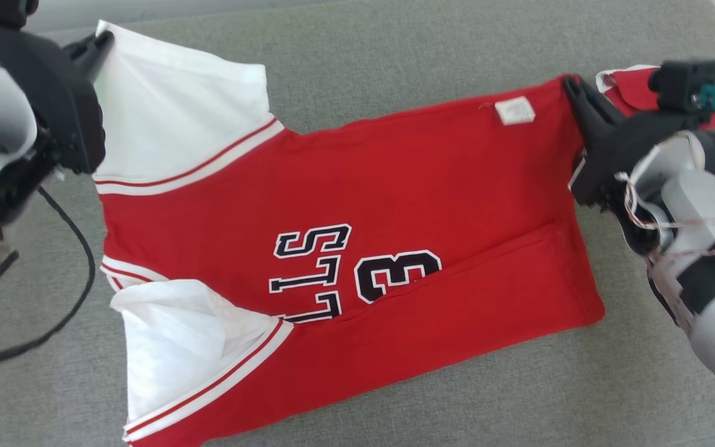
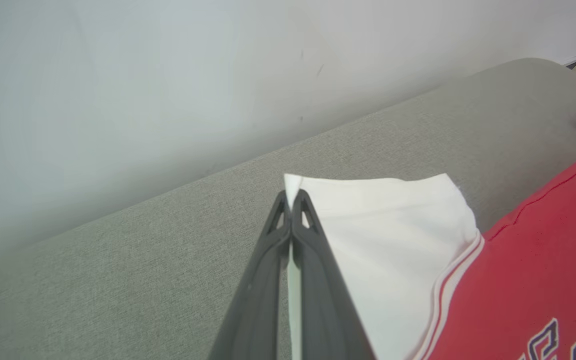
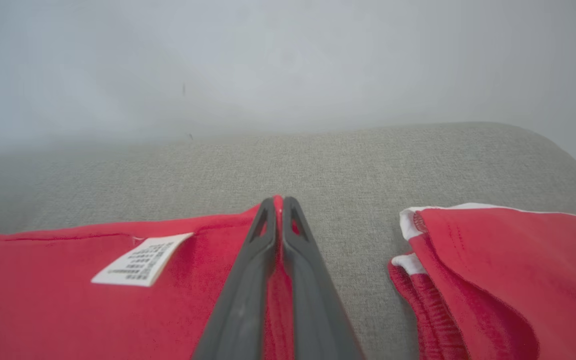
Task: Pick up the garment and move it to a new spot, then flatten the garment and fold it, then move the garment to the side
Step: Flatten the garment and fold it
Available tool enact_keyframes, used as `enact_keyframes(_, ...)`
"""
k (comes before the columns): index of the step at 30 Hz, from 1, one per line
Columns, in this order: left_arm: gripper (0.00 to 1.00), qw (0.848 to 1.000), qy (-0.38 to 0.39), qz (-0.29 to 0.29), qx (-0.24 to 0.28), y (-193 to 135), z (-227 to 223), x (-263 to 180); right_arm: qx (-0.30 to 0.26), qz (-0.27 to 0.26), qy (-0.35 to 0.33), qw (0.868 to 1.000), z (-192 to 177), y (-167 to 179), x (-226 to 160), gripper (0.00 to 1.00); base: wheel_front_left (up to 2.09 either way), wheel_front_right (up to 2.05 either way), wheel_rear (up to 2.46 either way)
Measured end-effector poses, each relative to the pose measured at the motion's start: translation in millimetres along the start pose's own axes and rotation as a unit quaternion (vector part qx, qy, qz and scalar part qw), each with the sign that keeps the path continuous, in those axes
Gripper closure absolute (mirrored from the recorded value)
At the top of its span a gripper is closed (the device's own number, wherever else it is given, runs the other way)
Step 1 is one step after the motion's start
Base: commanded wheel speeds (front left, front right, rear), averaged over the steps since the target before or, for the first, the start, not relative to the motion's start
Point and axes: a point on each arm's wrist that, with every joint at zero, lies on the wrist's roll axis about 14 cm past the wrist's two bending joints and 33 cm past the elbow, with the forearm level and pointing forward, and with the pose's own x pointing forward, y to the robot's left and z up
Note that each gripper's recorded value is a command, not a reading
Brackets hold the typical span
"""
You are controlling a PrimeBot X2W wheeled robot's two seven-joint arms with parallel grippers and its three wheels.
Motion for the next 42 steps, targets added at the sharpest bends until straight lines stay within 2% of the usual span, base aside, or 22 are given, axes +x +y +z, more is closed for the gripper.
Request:
enact_keyframes(3, 1.00, 0.999, -0.015, -0.024, -0.046, -7, -4, -14, 0.008, 0.007, -0.009, 1.000, -3, -3, -11, 1.00, 0.00, 0.00, 0.00)
enact_keyframes(8, 1.00, 0.996, -0.019, -0.037, -0.077, -10, -20, -45, 0.019, 0.009, -0.012, 1.000, -14, -14, -30, 1.00, 0.00, 0.00, 0.00)
enact_keyframes(12, 1.00, 0.992, -0.016, -0.055, -0.113, -22, -33, -69, 0.028, 0.024, -0.014, 0.999, -22, -9, -39, 1.00, 0.00, 0.00, 0.00)
enact_keyframes(20, 1.00, 0.990, -0.014, -0.051, -0.134, -33, -55, -106, 0.031, 0.045, -0.008, 0.998, -33, -2, -53, 1.00, 0.00, 0.00, 0.00)
enact_keyframes(26, 1.00, 0.983, 0.001, -0.058, -0.176, -52, -82, -130, 0.039, 0.047, 0.001, 0.998, -46, -4, -65, 1.00, 0.00, 0.00, 0.00)
enact_keyframes(32, 1.00, 0.974, 0.012, -0.049, -0.220, -62, -107, -146, 0.055, 0.048, -0.005, 0.997, -53, -4, -72, 1.00, 0.00, 0.00, 0.00)
enact_keyframes(36, 1.00, 0.967, 0.041, -0.048, -0.247, -73, -134, -153, 0.060, 0.043, 0.015, 0.997, -71, -6, -79, 1.00, 0.00, 0.00, 0.00)
enact_keyframes(42, 1.00, 0.964, 0.058, -0.028, -0.258, -81, -163, -149, 0.063, 0.038, 0.041, 0.996, -93, -4, -84, 1.00, 0.00, 0.00, 0.00)
